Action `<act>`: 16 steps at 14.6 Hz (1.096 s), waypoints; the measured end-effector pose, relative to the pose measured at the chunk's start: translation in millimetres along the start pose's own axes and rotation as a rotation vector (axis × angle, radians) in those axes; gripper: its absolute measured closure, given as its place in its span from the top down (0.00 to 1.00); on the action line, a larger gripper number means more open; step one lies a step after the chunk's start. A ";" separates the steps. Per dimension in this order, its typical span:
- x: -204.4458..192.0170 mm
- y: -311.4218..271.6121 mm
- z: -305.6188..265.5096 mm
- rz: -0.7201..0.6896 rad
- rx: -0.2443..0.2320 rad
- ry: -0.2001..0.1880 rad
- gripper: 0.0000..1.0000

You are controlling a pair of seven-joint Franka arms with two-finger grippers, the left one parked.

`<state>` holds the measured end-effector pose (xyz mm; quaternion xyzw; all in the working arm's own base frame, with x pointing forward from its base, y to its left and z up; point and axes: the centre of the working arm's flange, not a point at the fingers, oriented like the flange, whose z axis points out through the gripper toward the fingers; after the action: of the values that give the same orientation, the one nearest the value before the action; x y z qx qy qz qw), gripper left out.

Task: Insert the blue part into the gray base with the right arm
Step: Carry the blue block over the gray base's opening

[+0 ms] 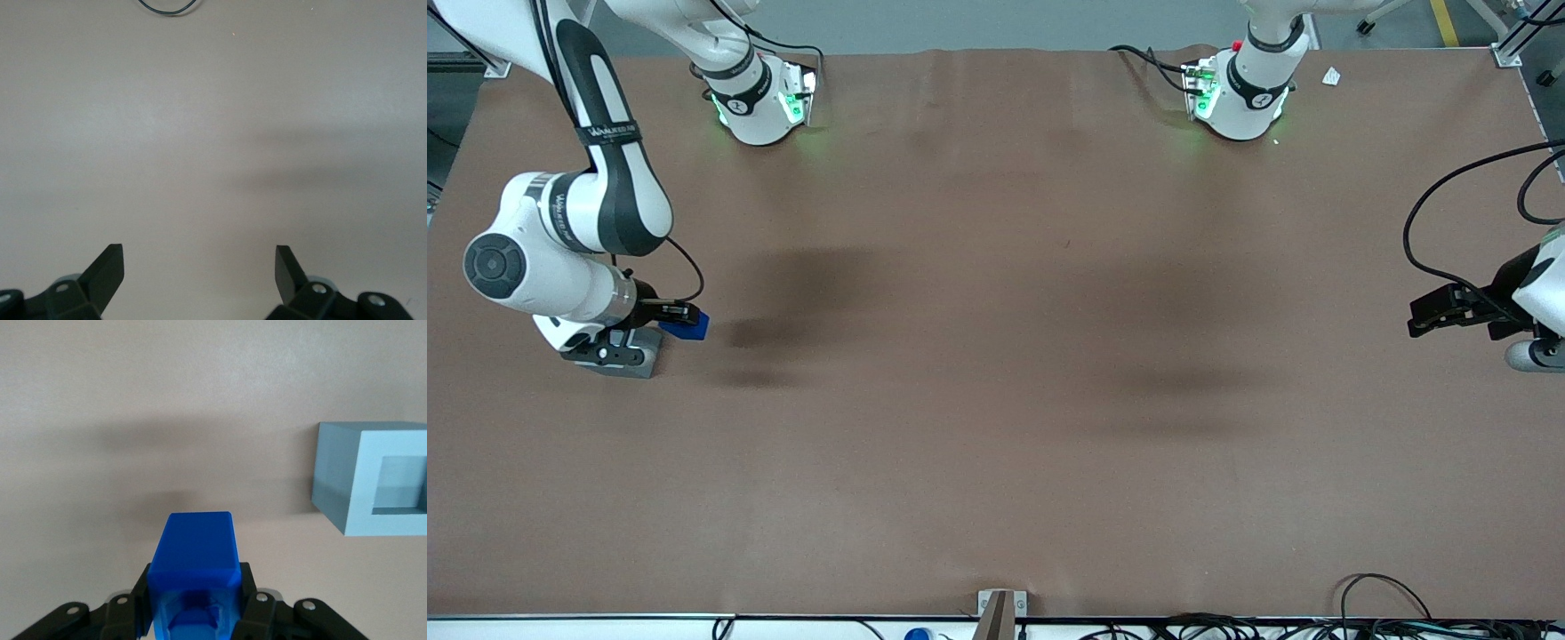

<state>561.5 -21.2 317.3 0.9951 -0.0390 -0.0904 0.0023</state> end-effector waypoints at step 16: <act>21.5 117.3 -29.1 0.005 0.016 0.056 0.51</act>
<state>578.8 -139.9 343.4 0.9972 -0.0419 -0.0620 -0.0043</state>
